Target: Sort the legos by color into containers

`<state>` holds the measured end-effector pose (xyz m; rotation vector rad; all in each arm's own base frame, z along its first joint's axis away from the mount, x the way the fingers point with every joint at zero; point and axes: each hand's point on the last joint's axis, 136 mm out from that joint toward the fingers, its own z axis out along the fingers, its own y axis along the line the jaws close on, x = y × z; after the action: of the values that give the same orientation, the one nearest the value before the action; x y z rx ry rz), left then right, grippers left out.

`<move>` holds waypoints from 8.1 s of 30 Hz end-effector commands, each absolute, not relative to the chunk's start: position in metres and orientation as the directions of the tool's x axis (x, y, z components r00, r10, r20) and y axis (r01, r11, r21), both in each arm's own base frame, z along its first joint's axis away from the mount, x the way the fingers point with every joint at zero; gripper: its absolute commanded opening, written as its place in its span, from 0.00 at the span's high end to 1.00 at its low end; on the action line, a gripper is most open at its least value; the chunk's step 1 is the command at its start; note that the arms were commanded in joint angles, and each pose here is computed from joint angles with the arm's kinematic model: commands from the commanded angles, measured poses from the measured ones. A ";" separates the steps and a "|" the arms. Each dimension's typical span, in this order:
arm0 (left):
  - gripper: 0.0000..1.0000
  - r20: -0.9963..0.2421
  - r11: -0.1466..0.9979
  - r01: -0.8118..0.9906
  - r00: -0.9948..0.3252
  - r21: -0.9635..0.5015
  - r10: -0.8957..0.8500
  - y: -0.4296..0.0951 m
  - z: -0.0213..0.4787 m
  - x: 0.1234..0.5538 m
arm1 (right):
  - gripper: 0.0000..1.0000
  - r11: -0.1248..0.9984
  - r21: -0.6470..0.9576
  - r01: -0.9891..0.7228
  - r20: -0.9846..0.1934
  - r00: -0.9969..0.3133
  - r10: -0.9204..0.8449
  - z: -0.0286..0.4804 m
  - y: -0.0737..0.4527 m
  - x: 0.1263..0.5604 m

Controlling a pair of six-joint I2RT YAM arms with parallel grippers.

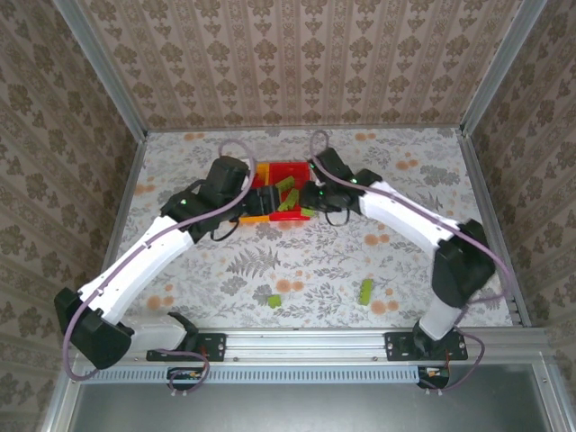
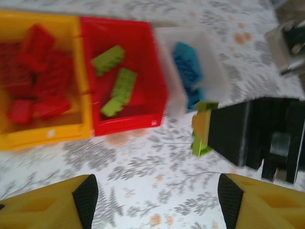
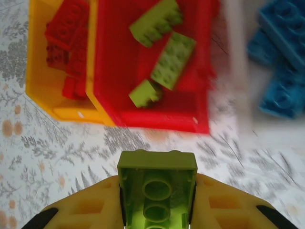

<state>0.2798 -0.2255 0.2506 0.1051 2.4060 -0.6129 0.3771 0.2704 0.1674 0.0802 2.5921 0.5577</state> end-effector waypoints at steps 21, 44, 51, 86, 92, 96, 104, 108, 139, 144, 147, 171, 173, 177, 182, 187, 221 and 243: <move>0.29 -0.242 0.917 0.137 -0.969 -0.374 0.046 -0.193 0.141 0.193 | 0.41 0.959 0.275 -0.063 -0.428 -0.901 0.064 0.148 0.312 0.461; 0.13 0.300 0.996 -0.052 -0.954 -0.073 -0.028 -0.229 0.041 0.105 | 0.30 0.872 0.387 -0.300 -0.503 -0.861 -0.073 0.173 0.220 0.276; 0.19 0.324 0.993 -0.097 -0.943 -0.066 -0.071 -0.241 0.033 0.106 | 0.30 0.863 0.414 -0.290 -0.496 -0.867 -0.053 0.172 0.208 0.270; 0.69 0.083 0.999 0.021 -0.996 -0.029 0.023 -0.260 0.097 0.180 | 0.31 0.698 0.595 -0.399 -0.575 -0.818 0.023 0.218 0.208 0.234; 0.69 -0.104 0.990 0.061 -0.993 -0.130 0.048 -0.276 0.139 0.269 | 0.31 0.739 0.576 -0.349 -0.568 -0.821 0.055 0.216 0.196 0.237; 0.69 -0.178 0.987 0.085 -0.982 -0.139 0.059 -0.279 0.147 0.325 | 0.31 0.762 0.574 -0.298 -0.550 -0.830 0.089 0.215 0.184 0.243; 0.68 -0.169 0.970 0.062 -0.985 -0.237 0.022 -0.299 0.120 0.388 | 0.31 0.788 0.576 -0.216 -0.503 -0.854 0.134 0.204 0.173 0.247; 0.65 -0.153 0.959 0.055 -0.988 -0.278 0.013 -0.311 0.107 0.399 | 0.31 0.807 0.562 -0.182 -0.464 -0.877 0.125 0.190 0.170 0.245; 0.26 -0.346 0.902 0.245 -0.931 -0.357 0.116 -0.305 0.179 0.362 | 0.21 0.932 0.364 -0.009 -0.399 -0.905 0.147 0.153 0.131 0.203; 0.22 -0.490 0.783 0.466 -0.838 -0.411 0.241 -0.313 0.205 0.301 | 0.23 0.939 0.302 0.163 -0.178 -0.958 0.223 0.103 0.119 0.170; 0.22 -0.519 0.714 0.557 -0.796 -0.424 0.312 -0.312 0.207 0.259 | 0.26 0.937 0.269 0.225 -0.093 -0.962 0.257 0.079 0.119 0.164; 0.22 -0.579 0.709 0.591 -0.753 -0.386 0.313 -0.265 0.214 0.195 | 0.80 0.915 0.251 0.316 -0.021 -0.943 0.331 0.038 0.143 0.186; 0.23 -0.602 0.750 0.551 -0.755 -0.366 0.261 -0.254 0.224 0.205 | 0.84 0.921 0.299 0.250 -0.108 -0.950 0.292 0.064 0.157 0.208; 0.23 -0.656 0.797 0.478 -0.742 -0.371 0.139 -0.235 0.251 0.227 | 0.85 0.912 0.388 0.129 -0.269 -0.931 0.246 0.116 0.189 0.262; 0.23 -0.683 0.833 0.392 -0.730 -0.390 0.023 -0.218 0.271 0.257 | 0.85 0.906 0.422 0.016 -0.374 -0.908 0.190 0.150 0.235 0.333; 0.23 -0.685 0.861 0.326 -0.728 -0.390 -0.035 -0.213 0.281 0.282 | 0.85 0.919 0.392 -0.031 -0.427 -0.891 0.152 0.159 0.270 0.396; 0.00 -0.536 0.887 -0.170 -0.742 -0.430 -0.403 -0.081 0.225 0.295 | 0.00 0.989 0.144 -0.039 -0.814 -0.572 0.095 0.264 0.187 0.394; 0.00 -0.792 0.962 -0.234 -0.610 0.143 -0.030 0.024 0.092 0.342 | 0.00 0.962 -0.036 0.269 -0.902 -0.422 0.085 0.116 -0.016 0.360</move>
<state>0.3157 0.0342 0.0908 -0.2801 2.3110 0.3844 0.3305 -0.0287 0.0979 0.3000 2.1407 -0.3224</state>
